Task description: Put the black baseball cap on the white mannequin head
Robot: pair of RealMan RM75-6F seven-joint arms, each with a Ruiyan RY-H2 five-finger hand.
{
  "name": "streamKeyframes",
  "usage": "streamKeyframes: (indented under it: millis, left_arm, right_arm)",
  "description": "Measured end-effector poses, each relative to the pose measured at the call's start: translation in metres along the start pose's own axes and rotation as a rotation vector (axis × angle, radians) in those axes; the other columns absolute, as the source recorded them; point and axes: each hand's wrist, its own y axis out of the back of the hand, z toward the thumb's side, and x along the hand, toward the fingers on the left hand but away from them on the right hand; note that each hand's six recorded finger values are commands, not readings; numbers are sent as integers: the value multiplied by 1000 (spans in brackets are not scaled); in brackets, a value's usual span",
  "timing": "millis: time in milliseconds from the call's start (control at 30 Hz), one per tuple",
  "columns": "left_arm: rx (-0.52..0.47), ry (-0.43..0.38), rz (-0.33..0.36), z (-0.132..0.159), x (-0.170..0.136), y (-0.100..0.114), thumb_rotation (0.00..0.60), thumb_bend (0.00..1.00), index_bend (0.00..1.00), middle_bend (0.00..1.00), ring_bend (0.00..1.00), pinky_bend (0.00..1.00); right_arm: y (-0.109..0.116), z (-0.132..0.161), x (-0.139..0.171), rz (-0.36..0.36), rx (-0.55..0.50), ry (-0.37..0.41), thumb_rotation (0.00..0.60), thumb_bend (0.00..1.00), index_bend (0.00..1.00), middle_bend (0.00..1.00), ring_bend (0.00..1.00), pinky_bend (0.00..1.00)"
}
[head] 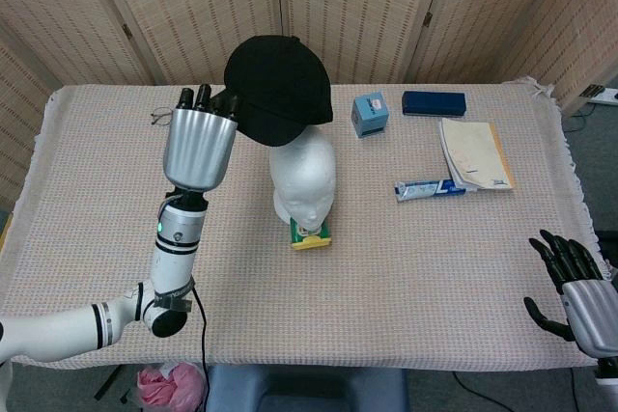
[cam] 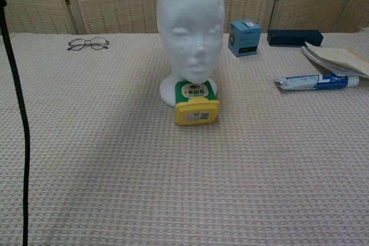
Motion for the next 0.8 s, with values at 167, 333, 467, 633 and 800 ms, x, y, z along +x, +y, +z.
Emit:
streamKeyframes:
  millis: [167, 333, 467, 633, 800]
  left_arm:
    - [3, -19, -29, 18, -9, 8, 600, 469, 662, 778, 520, 627]
    - [-20, -49, -58, 33, -24, 15, 600, 469, 665, 782, 523, 629]
    - [-29, -75, -62, 46, -37, 21, 600, 469, 669, 788, 526, 631]
    - [-35, -83, -99, 57, -51, 19, 600, 469, 669, 788, 527, 633]
    - [-50, -93, -145, 64, -68, 11, 600, 469, 671, 791, 530, 636]
  right_arm:
    - [1, 1, 3, 0, -1, 7, 600, 294, 0, 0, 0, 0]
    - [2, 1, 8, -6, -3, 13, 600, 294, 0, 0, 0, 0]
    - [3, 3, 11, -10, -6, 23, 600, 293, 0, 0, 0, 0]
    - [5, 3, 13, -15, -10, 30, 600, 294, 0, 0, 0, 0]
    - [7, 2, 15, -23, -14, 30, 600, 293, 0, 0, 0, 0]
